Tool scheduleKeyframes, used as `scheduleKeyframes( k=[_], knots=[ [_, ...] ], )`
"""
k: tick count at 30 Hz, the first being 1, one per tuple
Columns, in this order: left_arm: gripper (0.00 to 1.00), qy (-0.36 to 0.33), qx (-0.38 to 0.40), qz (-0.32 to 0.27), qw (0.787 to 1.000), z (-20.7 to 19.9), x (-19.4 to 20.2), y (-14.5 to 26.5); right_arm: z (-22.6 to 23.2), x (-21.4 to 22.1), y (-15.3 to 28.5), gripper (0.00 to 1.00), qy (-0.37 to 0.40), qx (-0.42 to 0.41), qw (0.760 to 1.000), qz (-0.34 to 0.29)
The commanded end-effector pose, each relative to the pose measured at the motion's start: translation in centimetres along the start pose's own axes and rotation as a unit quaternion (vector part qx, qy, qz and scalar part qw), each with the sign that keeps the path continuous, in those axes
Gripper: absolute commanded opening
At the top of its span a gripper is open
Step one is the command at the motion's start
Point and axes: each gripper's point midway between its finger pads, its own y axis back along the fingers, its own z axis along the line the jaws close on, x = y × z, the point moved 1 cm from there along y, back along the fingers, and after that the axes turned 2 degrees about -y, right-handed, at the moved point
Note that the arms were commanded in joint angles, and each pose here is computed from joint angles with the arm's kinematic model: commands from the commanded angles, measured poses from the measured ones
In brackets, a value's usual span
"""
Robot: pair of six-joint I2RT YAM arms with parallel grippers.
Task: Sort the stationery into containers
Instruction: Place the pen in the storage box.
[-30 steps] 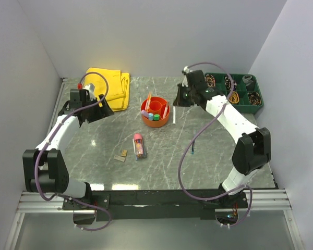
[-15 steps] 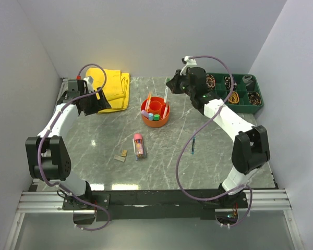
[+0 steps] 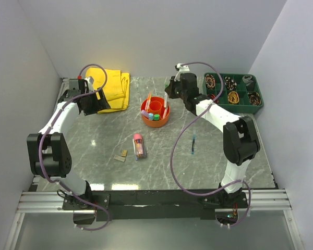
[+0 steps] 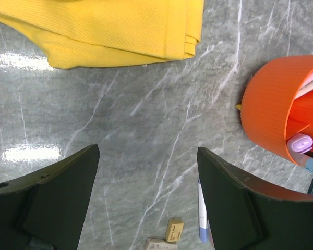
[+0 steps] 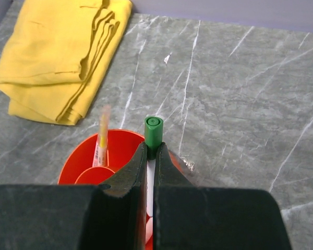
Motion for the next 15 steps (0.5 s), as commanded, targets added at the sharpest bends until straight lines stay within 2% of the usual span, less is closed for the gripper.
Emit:
scheduleKeyframes(
  k=[1,13,15],
  knots=[
    [0.82,-0.010,0.004,-0.014,1.000,-0.4,-1.4,0.0,0.4,-1.1,0.1,0.00,0.021,0.006,0.999,-0.030],
    [0.81,0.021,0.014,0.031,0.999,-0.7,2.4,-0.4,0.0,1.9,1.4,0.00,0.013,0.030,0.999,0.004],
    [0.81,0.026,0.024,0.040,0.999,-1.0,3.2,-0.3,0.2,1.5,1.6,0.07,0.012,0.029,1.000,0.002]
  ],
)
